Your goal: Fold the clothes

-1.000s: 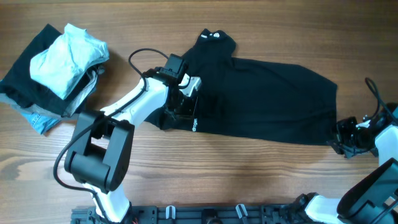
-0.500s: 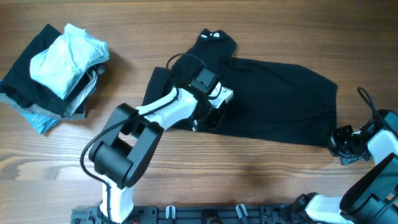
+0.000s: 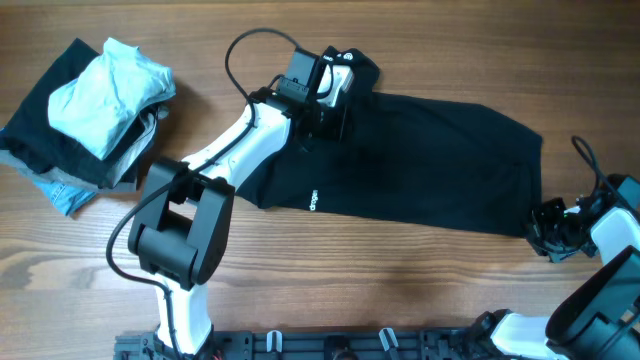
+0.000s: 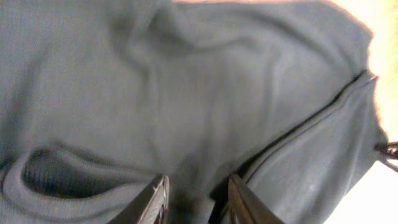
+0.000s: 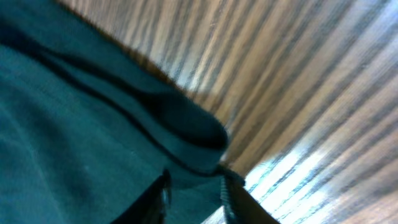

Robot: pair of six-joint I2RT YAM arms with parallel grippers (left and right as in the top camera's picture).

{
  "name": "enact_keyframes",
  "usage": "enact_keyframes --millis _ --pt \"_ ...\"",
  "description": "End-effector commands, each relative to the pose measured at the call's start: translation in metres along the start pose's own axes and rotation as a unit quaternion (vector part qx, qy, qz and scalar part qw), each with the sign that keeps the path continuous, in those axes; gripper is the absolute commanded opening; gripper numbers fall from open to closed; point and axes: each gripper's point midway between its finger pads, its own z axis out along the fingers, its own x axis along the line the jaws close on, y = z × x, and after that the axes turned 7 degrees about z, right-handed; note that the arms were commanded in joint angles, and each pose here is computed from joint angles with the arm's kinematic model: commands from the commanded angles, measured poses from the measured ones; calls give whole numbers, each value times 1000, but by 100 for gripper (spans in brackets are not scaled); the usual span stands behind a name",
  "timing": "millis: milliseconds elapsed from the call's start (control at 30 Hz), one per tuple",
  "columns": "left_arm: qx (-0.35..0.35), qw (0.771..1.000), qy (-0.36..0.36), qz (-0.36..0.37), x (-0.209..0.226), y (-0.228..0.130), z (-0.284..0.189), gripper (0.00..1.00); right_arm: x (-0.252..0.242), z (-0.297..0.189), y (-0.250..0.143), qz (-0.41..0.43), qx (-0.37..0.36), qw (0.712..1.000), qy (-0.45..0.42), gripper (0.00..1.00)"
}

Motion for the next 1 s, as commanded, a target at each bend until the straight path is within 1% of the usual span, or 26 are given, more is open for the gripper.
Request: enact_keyframes --millis 0,33,67,100,133,233,267,300,333,367,400,467,500,533,567,600,633,700,733,800,867,900,933,967 --pt "77 994 73 -1 24 -39 -10 42 -24 9 -8 -12 11 999 -47 62" --pt "102 989 102 -8 33 -51 -14 44 -22 9 -5 -13 6 999 -45 59" --pt "118 986 121 -13 40 -59 -17 47 -24 9 0 -9 -6 999 -52 25" --pt "117 986 122 -15 42 -59 -20 49 -36 7 3 16 -19 996 -83 13" --pt "114 986 123 -19 44 -57 -24 50 -48 4 5 48 -30 992 -112 6" --pt "92 987 130 -36 50 -45 -55 53 -65 -7 13 81 -41 986 -143 4" --pt "73 988 133 -38 50 -34 -71 54 -65 -14 19 91 -42 985 -142 14" --pt "58 989 134 -38 50 -27 -81 53 -63 -22 25 97 -44 984 -140 29" --pt "39 989 136 -36 50 -17 -93 51 -56 -32 31 100 -44 985 -130 40" --pt "6 990 140 -34 51 0 -113 53 -37 -48 40 98 -45 989 -102 43" --pt "-17 989 143 -33 51 12 -126 57 -23 -61 44 95 -43 991 -80 46" --pt "-34 988 148 -38 57 20 -136 64 11 -92 55 52 -45 997 -23 51" --pt "-19 987 151 -50 64 12 -137 64 22 -110 61 36 -54 998 -8 57" --pt "39 982 163 -90 80 -20 -138 61 32 -126 66 16 -66 998 4 61" --pt "68 978 165 -112 86 -36 -137 62 32 -128 66 15 -69 997 6 62" --pt "94 972 166 -135 90 -52 -135 67 32 -128 66 16 -69 997 6 63" --pt "120 967 162 -156 93 -69 -131 69 32 -128 66 16 -69 997 6 64" --pt "163 961 125 -184 88 -103 -116 72 33 -128 66 16 -69 997 6 64" --pt "179 958 114 -191 86 -117 -108 70 33 -128 66 15 -69 997 6 64" --pt "186 957 100 -198 88 -137 -91 67 33 -128 66 15 -69 997 6 64" --pt "186 957 90 -202 93 -163 -71 67 33 -128 66 15 -69 997 6 64" --pt "183 958 91 -202 96 -170 -65 65 33 -128 66 15 -69 998 6 64" --pt "181 957 92 -205 99 -177 -60 60 33 -128 66 15 -68 998 6 64" --pt "183 953 102 -217 103 -187 -57 46 33 -128 66 15 -68 998 6 64"
